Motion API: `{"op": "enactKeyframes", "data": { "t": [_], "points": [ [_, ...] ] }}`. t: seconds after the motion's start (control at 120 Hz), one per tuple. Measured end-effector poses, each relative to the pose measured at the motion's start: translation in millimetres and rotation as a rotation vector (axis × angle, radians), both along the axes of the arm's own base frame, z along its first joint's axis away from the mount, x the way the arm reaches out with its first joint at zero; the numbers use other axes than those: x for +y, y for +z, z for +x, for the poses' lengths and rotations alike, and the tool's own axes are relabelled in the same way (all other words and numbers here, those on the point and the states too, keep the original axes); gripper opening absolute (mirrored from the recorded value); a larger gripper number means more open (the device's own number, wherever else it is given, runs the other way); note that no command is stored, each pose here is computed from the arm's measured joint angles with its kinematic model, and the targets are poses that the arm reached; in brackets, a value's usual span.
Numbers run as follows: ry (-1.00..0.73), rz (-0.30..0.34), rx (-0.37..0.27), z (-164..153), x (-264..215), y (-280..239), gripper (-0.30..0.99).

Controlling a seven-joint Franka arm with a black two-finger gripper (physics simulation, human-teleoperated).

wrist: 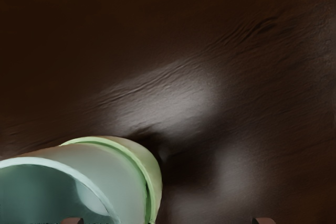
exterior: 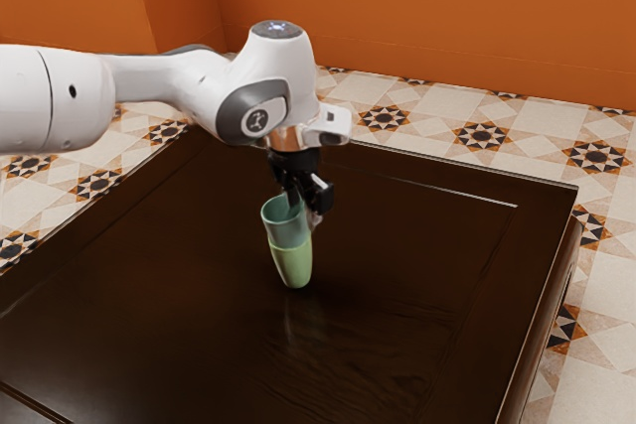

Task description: Place the left cup onto the right cup

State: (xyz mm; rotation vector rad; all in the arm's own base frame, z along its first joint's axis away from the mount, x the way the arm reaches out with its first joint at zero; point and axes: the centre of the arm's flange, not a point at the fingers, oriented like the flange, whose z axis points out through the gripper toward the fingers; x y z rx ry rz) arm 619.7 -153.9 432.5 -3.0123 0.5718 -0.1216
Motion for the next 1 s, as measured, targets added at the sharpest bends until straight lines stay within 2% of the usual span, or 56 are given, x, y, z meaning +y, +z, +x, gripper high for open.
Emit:
{"op": "enactKeyframes", "data": {
  "t": [0.2, 0.442, 0.7, 1.0],
  "points": [
    [-0.011, 0.009, -0.036, -14.0, -11.9, 36.9, 0.42],
    [-0.008, 0.035, -0.057, -37.3, -16.7, 83.1, 0.58],
    [0.023, 0.061, -0.006, -55.3, -11.6, 119.5, 0.66],
    [0.1, 0.051, 0.069, -65.1, 18.7, 136.9, 0.68]
  ]
}}
